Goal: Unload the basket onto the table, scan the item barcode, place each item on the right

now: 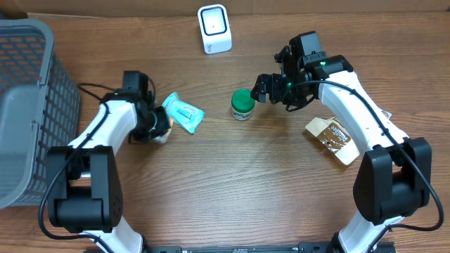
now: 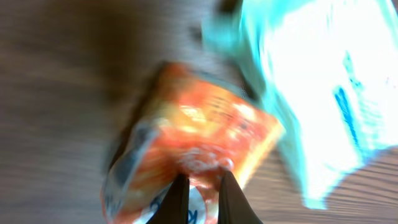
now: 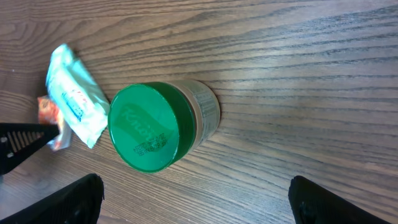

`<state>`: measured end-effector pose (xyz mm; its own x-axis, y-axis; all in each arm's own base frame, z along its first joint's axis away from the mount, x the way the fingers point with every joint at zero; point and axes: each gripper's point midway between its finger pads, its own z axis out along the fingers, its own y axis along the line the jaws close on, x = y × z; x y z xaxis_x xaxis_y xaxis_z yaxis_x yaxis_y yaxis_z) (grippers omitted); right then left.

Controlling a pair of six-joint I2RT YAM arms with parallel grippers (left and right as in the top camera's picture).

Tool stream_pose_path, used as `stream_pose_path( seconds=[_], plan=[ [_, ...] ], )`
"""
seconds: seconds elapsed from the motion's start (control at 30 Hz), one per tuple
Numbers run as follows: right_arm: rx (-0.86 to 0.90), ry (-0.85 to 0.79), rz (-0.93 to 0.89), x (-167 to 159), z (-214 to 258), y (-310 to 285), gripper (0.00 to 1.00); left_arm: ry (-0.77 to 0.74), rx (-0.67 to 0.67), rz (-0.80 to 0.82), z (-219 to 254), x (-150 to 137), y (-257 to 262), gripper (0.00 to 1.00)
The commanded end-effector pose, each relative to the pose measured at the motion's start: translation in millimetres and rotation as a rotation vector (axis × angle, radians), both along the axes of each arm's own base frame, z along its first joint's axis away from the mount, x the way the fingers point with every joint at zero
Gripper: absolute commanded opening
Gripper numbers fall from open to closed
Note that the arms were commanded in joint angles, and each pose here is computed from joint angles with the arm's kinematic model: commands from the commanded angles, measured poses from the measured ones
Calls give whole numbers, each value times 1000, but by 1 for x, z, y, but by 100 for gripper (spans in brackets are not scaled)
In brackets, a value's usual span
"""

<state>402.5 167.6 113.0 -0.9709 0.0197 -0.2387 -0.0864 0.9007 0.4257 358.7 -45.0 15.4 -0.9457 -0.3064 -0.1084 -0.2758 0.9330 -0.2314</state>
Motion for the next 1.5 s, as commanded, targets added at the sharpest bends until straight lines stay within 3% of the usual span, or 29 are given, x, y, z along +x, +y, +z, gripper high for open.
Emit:
stream_pose_path(
  seconds=[0.0,0.2,0.43,0.5,0.57,0.63,0.67,0.77,0.9,1.3,1.47],
  plan=[
    [-7,4,1,-1,-5,-1,96,-2,-139,-134,-8,-6,-46,4],
    [-7,4,2,-1,-5,-1,96,-11,-139,-201,-6,-9,-68,4],
    [-6,1,3,0,-4,0,97,-75,-94,-71,43,6,-28,6],
    [-4,-15,21,1,-3,5,98,-165,-64,-37,85,16,-5,29],
    [10,-36,51,1,-1,13,99,-237,-47,-53,113,21,7,71],
    [33,-62,97,1,3,26,100,-298,-23,-89,132,23,15,96],
    [36,-75,109,1,4,30,100,-320,-3,-118,137,23,19,100],
    [44,-131,167,2,10,51,98,-346,176,-141,144,22,54,100],
    [-30,-192,189,8,12,55,96,-315,289,-96,140,20,78,100],
    [-263,-348,203,21,4,76,100,-311,302,-92,139,20,80,100],
    [-348,-340,209,18,-17,81,100,-310,303,-92,139,20,80,99]
  ],
)
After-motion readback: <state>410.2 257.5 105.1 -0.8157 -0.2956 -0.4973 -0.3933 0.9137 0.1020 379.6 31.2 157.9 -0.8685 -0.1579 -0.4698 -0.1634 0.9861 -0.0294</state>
